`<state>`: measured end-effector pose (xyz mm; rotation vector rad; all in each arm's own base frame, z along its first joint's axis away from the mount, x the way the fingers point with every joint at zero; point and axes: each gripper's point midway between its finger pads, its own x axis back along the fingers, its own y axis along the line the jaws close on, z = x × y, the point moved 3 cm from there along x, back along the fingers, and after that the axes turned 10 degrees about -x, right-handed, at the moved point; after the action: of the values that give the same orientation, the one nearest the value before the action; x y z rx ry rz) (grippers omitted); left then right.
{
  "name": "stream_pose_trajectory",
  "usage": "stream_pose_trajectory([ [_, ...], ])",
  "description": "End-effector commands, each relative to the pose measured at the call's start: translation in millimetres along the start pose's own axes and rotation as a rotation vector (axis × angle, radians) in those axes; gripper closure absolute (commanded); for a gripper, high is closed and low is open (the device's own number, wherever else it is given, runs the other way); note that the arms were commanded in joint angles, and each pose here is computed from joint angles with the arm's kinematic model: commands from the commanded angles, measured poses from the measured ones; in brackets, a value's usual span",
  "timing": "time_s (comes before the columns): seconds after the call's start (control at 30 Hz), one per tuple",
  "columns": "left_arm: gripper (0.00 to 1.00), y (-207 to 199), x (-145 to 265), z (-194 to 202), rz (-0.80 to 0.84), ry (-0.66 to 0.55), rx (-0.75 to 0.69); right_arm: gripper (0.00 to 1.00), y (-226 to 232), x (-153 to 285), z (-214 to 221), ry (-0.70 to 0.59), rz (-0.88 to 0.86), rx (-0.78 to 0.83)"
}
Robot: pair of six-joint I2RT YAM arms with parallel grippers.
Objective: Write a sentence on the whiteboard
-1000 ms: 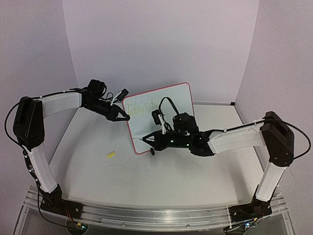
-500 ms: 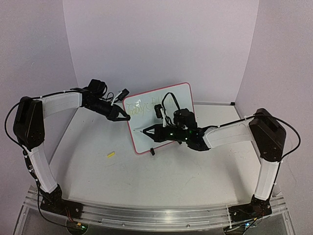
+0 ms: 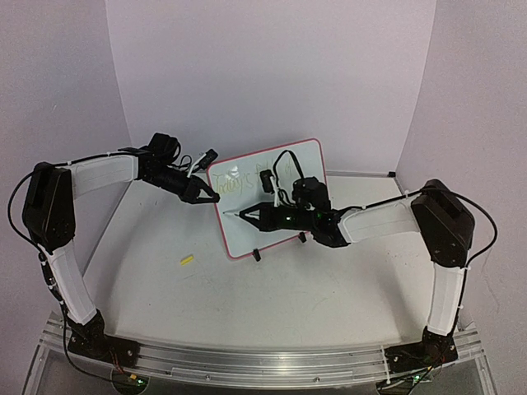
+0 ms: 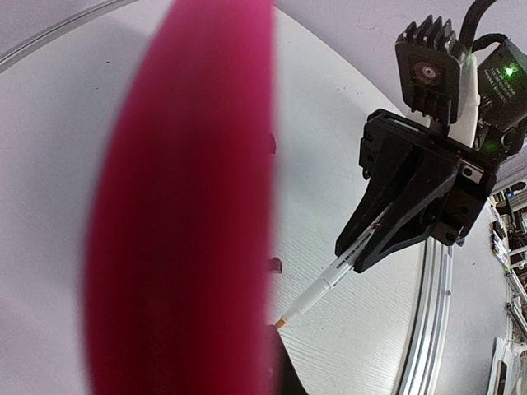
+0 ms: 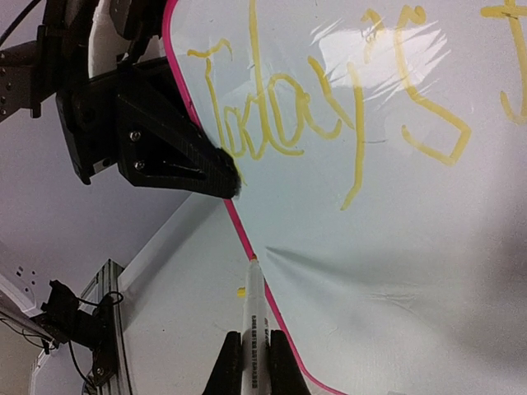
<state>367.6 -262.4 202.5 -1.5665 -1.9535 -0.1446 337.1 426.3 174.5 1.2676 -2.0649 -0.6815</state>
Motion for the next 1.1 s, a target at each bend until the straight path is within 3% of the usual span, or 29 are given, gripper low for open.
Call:
stream_pose_trajectory([
  [0.0,1.0,-5,-12,13,-0.001,0.075,-0.017,1.0,-1,-4,-14,-0.038,-0.023,-0.004],
  [0.37,1.0,-4,-12,13,-0.002,0.077,-0.016,1.0,-21,-1,-4,-0.024,0.028,-0.039],
  [0.77,1.0,-5,-11,12,-0.004,0.074,-0.02,1.0,-43,6,37,0.066,0.06,-0.099],
  [1.07,1.0,-5,-11,12,-0.004,0.075,-0.019,1.0,-11,19,24,0.044,-0.02,-0.066],
])
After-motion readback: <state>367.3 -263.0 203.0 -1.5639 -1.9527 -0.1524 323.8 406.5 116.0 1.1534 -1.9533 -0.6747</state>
